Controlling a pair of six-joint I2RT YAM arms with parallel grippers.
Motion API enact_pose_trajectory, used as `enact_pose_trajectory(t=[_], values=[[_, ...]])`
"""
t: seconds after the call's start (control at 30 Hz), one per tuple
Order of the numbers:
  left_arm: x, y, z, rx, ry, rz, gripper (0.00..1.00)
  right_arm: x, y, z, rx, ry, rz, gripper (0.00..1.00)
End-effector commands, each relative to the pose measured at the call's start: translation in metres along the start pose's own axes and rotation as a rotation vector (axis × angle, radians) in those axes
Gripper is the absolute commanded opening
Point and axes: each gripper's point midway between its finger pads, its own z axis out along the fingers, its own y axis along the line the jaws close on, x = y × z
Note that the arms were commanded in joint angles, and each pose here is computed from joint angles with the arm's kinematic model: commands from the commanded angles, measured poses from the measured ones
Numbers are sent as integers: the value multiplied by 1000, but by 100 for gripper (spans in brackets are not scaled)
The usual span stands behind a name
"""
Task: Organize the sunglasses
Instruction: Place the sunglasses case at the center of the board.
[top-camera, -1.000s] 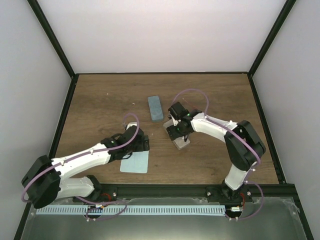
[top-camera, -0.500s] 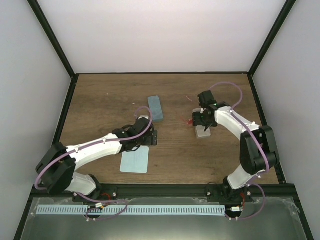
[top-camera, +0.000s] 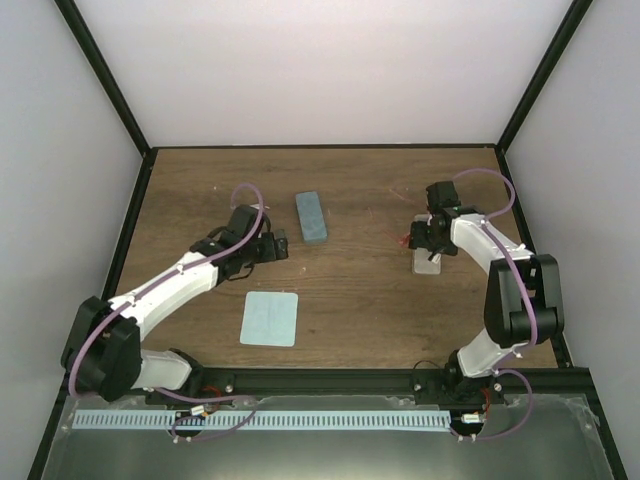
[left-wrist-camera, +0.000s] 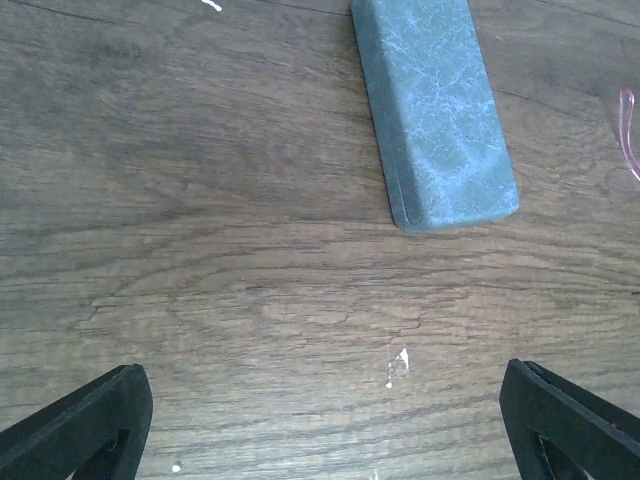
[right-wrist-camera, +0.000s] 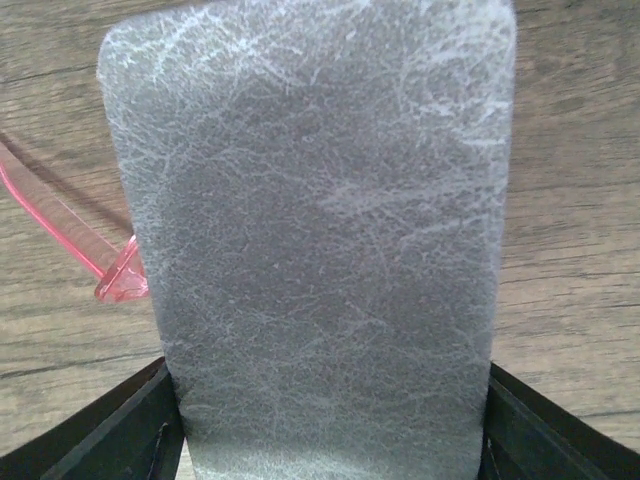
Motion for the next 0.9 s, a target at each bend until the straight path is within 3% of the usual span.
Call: enact_pose_trajectory(t=[0.0, 0.37, 0.67, 0.87], values=[[-10, -2, -2, 41, 14, 31, 97, -1, 5, -18, -46, -26, -22, 57], [-12, -5, 18, 61, 46, 35, 97, 5, -19, -36, 17, -77, 16, 57], [-34, -6, 20, 72, 37, 43, 97, 11, -43, -1, 71, 3, 42, 59], [-38, 8, 20, 59, 40, 39, 97, 3, -37, 8, 60, 46, 62, 75]])
